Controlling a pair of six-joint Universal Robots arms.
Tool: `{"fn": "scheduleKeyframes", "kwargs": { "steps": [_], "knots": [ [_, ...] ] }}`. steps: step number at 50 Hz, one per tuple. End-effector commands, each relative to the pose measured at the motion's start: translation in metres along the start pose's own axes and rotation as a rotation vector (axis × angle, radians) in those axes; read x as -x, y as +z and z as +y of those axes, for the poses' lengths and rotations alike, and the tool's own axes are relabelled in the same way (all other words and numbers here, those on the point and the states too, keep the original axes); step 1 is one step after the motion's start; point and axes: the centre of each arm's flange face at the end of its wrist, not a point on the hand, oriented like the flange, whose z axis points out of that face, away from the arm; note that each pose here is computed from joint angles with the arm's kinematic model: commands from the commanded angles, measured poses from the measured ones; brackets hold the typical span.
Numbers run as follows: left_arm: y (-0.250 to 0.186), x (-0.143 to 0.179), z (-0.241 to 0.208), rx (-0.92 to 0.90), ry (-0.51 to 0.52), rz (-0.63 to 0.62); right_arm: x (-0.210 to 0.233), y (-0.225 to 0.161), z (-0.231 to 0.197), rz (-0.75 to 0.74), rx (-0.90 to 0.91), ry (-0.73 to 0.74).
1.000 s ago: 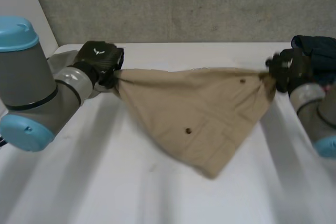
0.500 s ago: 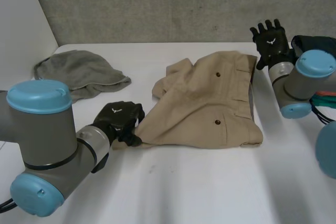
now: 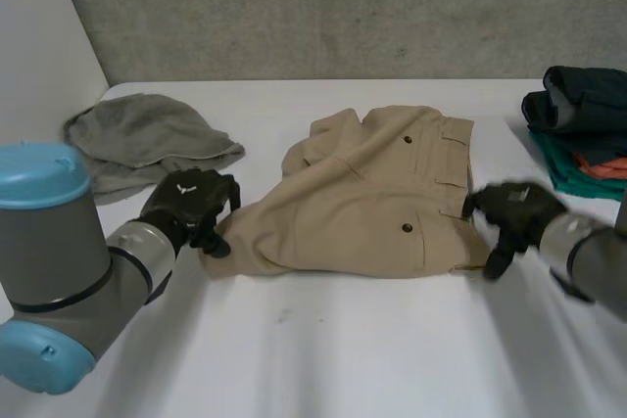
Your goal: Fold the laundry.
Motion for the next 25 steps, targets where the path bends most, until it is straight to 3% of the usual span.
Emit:
{"fn": "scheduleKeyframes", "kwargs": {
  "steps": [1,25],
  "knots": [
    [-0.004,-0.004,0.017,0.034,0.086,0.009,0.022,0.005,0.03,-0.09,-0.023,0.009],
    [0.035,-0.014,0.043,0.006,0.173,0.029,0.033,0.059,0.023,-0.037,-0.218,-0.188]
  ]
}}
